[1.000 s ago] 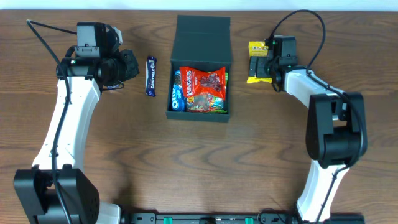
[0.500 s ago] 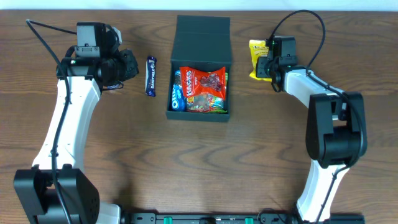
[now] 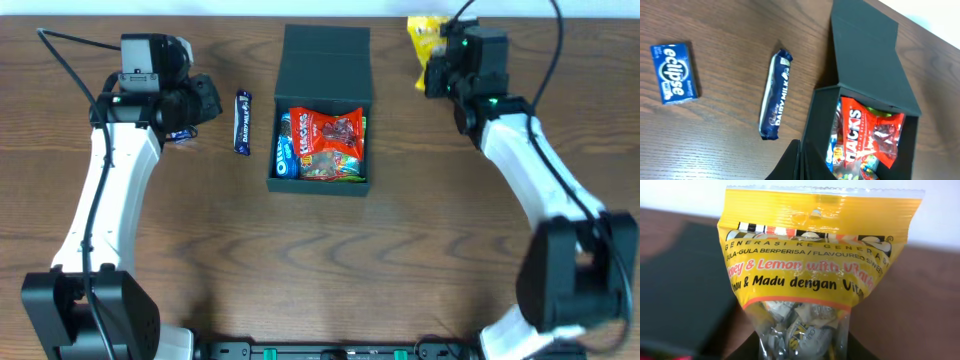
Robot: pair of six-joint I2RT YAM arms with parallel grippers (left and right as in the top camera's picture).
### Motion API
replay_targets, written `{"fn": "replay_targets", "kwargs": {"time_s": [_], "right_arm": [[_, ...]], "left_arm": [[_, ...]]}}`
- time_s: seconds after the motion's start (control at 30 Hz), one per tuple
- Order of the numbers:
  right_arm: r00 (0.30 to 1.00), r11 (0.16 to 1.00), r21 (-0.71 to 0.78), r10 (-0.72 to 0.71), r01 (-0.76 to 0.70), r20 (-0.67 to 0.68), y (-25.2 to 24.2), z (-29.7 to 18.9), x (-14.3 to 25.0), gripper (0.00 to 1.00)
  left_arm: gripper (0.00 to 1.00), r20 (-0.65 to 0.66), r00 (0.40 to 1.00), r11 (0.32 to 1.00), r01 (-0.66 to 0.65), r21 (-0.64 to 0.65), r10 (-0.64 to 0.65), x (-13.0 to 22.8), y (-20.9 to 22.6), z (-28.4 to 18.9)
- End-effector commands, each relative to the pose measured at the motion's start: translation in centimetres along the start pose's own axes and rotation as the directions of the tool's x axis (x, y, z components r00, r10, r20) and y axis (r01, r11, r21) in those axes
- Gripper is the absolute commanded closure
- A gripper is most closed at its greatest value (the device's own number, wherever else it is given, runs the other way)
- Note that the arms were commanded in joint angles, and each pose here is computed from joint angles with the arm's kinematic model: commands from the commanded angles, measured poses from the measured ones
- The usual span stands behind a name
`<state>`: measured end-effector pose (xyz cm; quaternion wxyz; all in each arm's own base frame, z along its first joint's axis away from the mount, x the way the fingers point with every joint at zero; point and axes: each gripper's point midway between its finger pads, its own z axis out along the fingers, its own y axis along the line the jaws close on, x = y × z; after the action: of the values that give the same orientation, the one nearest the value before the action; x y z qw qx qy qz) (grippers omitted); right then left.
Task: Pack container
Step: 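Grasp the yellow Hacks bag with the right gripper and lift, then carry the yellow Hacks bag left and lower it into the box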
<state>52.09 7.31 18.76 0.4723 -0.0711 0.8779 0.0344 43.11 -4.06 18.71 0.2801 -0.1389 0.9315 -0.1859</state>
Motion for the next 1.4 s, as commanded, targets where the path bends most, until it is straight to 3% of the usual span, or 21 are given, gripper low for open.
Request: {"fn": "replay_targets", "kwargs": {"time_s": [0.0, 0.1, 0.3, 0.47, 0.53, 0.7, 0.9, 1.17, 1.37], "right_arm": [[0.984, 0.978, -0.122, -0.157, 0.167, 0.089, 5.0, -3.5, -2.9, 0.69], [0.962, 0.939, -0.215, -0.253, 0.27, 0.105, 8.6, -5.4, -2.7, 0.69], [0.9, 0.744, -0.521, -0.418, 0.418, 0.126, 16.1, -7.9, 1.4, 0.62], [0.891, 0.61, -0.683, -0.435, 0.401, 0.134, 19.2, -8.7, 4.2, 0.68], [0.896, 0.587, -0.719, -0.429, 0.373, 0.114, 19.7, -8.5, 5.1, 0.63], [0.897, 0.586, -0.728, -0.434, 0.354, 0.087, 19.8, -7.8, 6.1, 0.31], [0.87, 0.561, -0.744, -0.491, 0.362, 0.052, 19.7, -8.3, 7.9, 0.33], [0.69, 0.527, -0.667, -0.723, 0.526, -0.027, 19.4, -8.1, 12.1, 0.21], [0.612, 0.53, -0.618, -0.785, 0.58, -0.099, 18.2, -7.4, 13.6, 0.34]], "left_arm": [[0.94, 0.051, 0.999, 1.0, -0.003, -0.011, 0.004, -1.5, 0.9, -1.3], [0.94, 0.067, 0.998, 1.0, 0.022, -0.023, -0.02, -2.1, 2.0, -1.7], [0.94, 0.103, 0.993, 0.997, 0.064, -0.044, -0.059, -3.2, 4.1, -2.9], [0.94, 0.108, 0.992, 0.996, 0.073, -0.043, -0.068, -3.4, 4.5, -3.1], [0.94, 0.108, 0.992, 0.996, 0.073, -0.043, -0.068, -3.3, 4.5, -3.1], [0.94, 0.108, 0.992, 0.996, 0.072, -0.044, -0.067, -3.4, 4.5, -3.1], [0.92, 0.109, 0.992, 0.996, 0.072, -0.044, -0.066, -3.4, 4.5, -3.1], [0.92, 0.114, 0.992, 0.998, 0.052, -0.045, -0.046, -3.5, 4.5, -3.1], [0.91, 0.115, 0.992, 0.998, 0.051, -0.044, -0.046, -3.6, 4.4, -3.1]]}}
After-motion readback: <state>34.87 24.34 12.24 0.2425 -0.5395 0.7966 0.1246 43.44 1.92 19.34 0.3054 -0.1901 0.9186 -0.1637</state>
